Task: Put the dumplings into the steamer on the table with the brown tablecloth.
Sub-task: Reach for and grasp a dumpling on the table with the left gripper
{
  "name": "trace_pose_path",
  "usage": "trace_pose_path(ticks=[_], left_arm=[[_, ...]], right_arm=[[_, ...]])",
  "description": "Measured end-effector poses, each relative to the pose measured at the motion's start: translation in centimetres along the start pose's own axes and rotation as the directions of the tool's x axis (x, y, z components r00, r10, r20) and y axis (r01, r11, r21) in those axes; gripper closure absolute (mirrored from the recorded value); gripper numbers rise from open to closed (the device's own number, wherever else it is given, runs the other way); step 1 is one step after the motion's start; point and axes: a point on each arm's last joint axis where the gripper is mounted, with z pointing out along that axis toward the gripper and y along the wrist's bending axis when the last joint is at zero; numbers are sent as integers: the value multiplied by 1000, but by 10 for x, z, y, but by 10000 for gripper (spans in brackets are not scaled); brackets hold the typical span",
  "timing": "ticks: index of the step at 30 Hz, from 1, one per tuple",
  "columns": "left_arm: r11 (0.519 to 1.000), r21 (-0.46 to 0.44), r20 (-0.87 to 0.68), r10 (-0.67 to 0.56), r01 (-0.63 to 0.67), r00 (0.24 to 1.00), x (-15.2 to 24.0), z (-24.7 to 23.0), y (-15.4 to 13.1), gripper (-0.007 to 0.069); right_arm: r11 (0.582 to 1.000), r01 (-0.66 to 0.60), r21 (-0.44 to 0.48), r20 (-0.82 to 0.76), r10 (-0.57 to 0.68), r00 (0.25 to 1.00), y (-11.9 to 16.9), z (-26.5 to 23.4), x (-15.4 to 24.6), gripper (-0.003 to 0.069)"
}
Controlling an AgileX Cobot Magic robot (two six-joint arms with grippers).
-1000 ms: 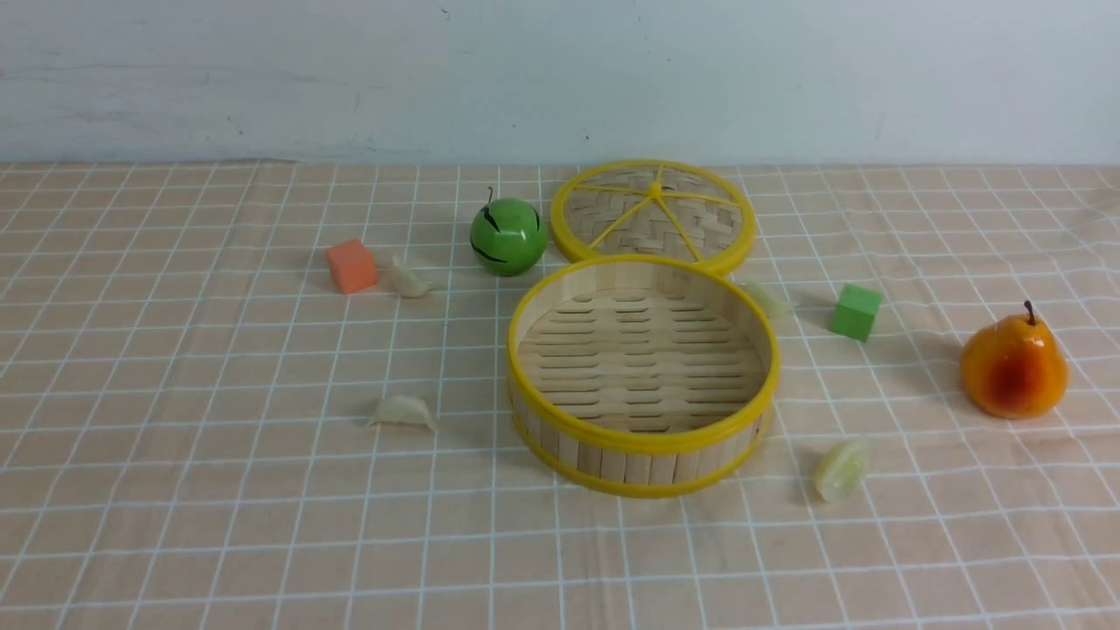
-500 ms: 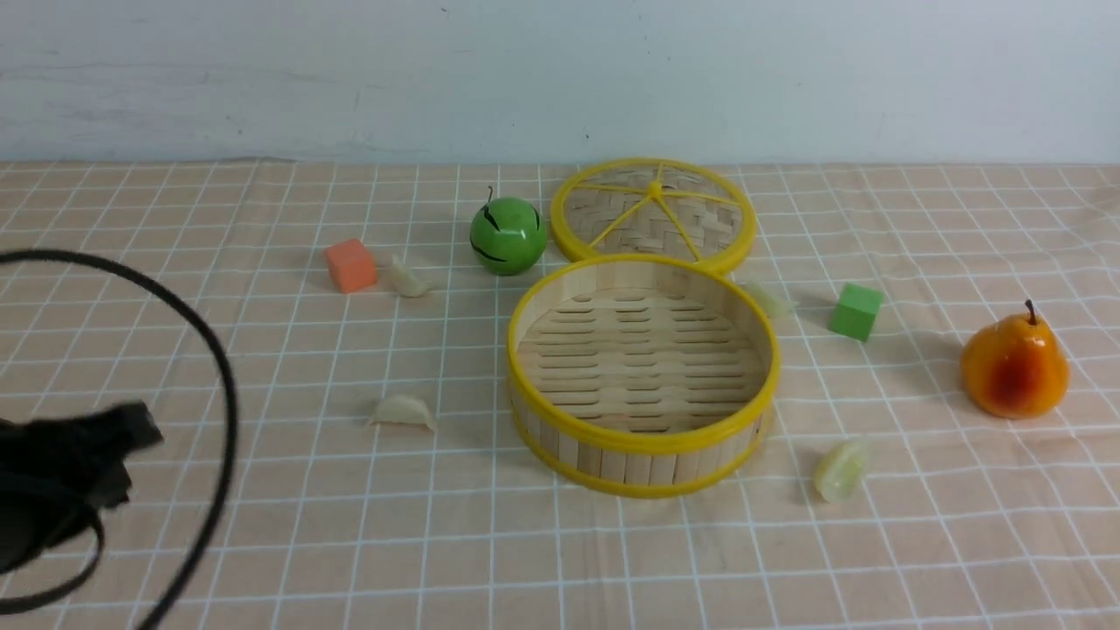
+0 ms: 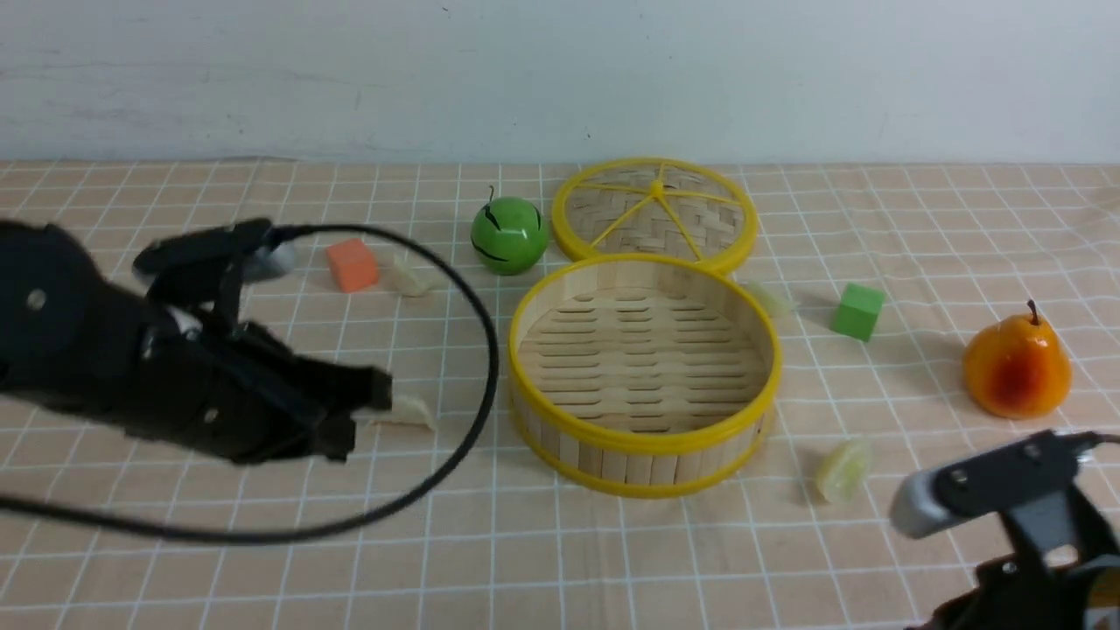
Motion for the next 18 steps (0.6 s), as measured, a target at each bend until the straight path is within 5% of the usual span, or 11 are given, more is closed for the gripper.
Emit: trace_pose_path(ticks=[6,15,18], left_arm=[[999,-3,148,49,-49,988,-59,28,-12,582],[985,-141,151,117,-96,982,-119,137,-4,181],[983,-183,154,51,-22,987,-132,162,0,127]], right_arm=[[996,56,-72,-101,-63,993,20,19,7,665],[978,171,-123,-100,-184,978,27,20,9,657],[976,178,-122,-86,-189,978,28,20,7,655]])
